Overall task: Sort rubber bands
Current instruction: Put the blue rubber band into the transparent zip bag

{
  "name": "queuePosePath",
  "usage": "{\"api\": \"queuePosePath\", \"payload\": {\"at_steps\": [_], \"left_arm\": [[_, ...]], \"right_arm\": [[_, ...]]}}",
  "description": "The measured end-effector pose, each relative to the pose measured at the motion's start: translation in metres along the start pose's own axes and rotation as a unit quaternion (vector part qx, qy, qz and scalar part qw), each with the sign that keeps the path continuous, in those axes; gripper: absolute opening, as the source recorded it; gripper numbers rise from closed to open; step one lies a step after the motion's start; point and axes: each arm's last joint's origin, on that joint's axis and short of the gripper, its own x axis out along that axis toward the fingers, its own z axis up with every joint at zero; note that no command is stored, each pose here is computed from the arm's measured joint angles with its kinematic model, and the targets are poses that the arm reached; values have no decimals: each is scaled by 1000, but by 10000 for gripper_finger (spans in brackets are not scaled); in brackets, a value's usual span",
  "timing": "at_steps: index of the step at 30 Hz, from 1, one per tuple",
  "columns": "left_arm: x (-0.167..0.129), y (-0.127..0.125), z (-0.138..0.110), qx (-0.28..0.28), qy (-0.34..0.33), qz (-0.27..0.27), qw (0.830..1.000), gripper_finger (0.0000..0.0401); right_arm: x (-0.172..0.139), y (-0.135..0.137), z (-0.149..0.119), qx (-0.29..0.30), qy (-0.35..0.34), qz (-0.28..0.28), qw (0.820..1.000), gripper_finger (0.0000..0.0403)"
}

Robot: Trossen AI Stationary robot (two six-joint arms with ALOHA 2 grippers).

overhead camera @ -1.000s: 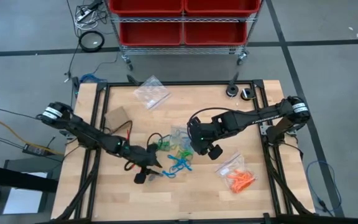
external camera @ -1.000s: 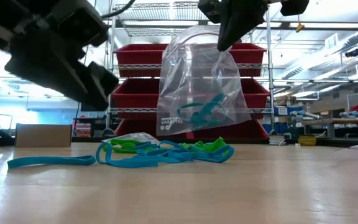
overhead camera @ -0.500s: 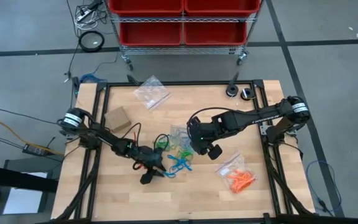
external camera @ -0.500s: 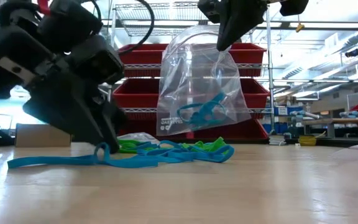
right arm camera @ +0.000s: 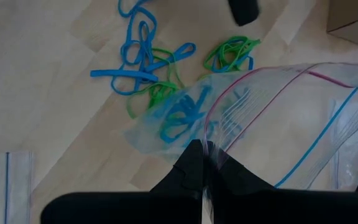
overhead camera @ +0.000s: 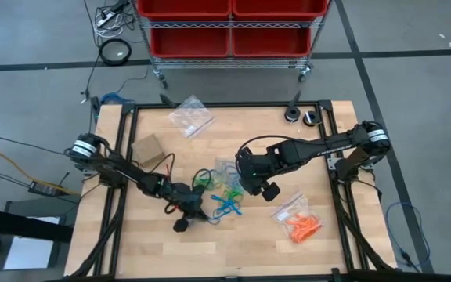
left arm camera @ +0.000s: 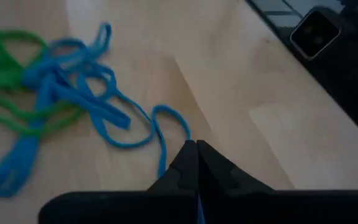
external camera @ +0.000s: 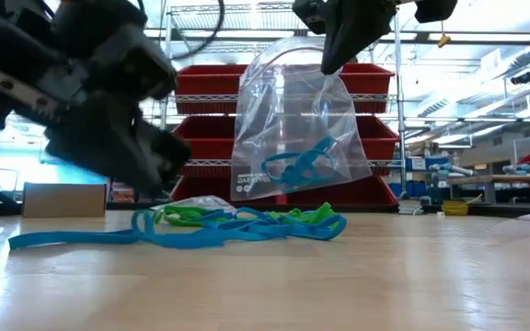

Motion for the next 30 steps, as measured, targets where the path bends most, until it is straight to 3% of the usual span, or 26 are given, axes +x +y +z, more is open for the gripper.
{"api": "queuePosePath", "payload": {"at_steps": [9,13,17,23,30], "left_arm": [[-46,-5,34,47,-47,55,996,1],[-56,0,30,-4,-9,72,997,12],[-49,4,14,-61,55,65,995,58],[-26,9,-1,-75,76,67,992,130],[-7,15,-11,-99,65,69,991,146]], "right_arm": [[0,0,0,0,0,0,1000,0],[0,0,0,0,0,0,1000,0],[0,0,1,0,-4,-2,1000,0],[0,0,2,-6,-13,7,1000,0],[0,0,2,-20,-16,13,1000,0]]}}
